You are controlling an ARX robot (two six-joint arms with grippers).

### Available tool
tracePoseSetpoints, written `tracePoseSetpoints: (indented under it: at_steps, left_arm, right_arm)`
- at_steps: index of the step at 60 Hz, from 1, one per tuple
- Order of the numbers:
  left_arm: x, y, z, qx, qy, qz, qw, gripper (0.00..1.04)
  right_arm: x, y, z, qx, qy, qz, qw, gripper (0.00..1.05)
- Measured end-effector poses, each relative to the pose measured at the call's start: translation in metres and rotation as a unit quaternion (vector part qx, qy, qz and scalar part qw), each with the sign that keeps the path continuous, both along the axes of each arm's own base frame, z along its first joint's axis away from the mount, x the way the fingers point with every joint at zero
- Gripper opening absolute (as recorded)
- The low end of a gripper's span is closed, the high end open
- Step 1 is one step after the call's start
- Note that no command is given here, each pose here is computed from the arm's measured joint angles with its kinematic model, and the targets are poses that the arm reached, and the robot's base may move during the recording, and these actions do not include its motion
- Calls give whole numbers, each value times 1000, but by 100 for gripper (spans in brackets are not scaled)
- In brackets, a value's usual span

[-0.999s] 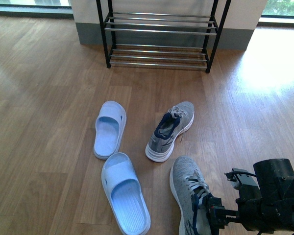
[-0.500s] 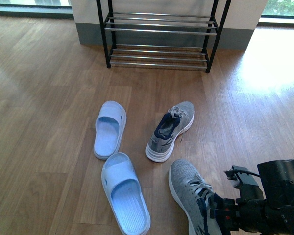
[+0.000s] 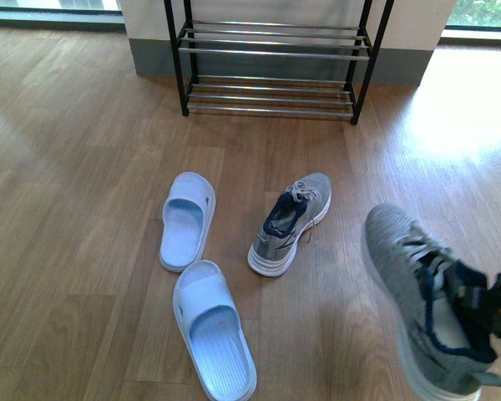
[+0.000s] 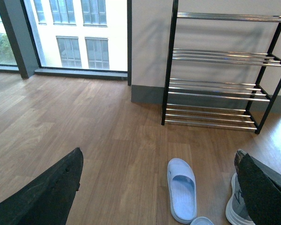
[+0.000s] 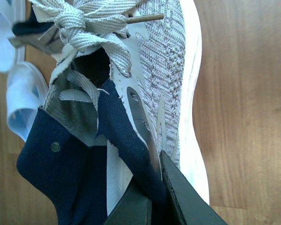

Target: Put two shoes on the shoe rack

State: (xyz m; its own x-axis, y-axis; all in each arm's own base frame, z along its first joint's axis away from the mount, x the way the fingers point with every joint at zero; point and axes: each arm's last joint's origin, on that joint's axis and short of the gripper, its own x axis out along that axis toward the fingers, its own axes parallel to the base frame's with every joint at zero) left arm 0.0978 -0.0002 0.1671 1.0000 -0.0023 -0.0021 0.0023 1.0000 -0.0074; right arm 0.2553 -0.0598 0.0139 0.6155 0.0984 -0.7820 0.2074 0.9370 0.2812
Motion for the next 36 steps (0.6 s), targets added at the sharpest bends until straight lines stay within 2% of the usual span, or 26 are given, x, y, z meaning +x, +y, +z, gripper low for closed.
tracePoseSetpoints:
  at_steps: [9,20,36]
  left_arm:
    - [0,0,0,0,0,0,1000,95]
    - [0,0,0,0,0,0,1000,95]
    - [0,0,0,0,0,0,1000,95]
  right_arm:
    - [-19,-18,56,-4,-52,-38,998,1]
    - [-43,-25,114,-21,-132,-63,989,1]
    - [-80,-16,150,-45,-219,-85,971,1]
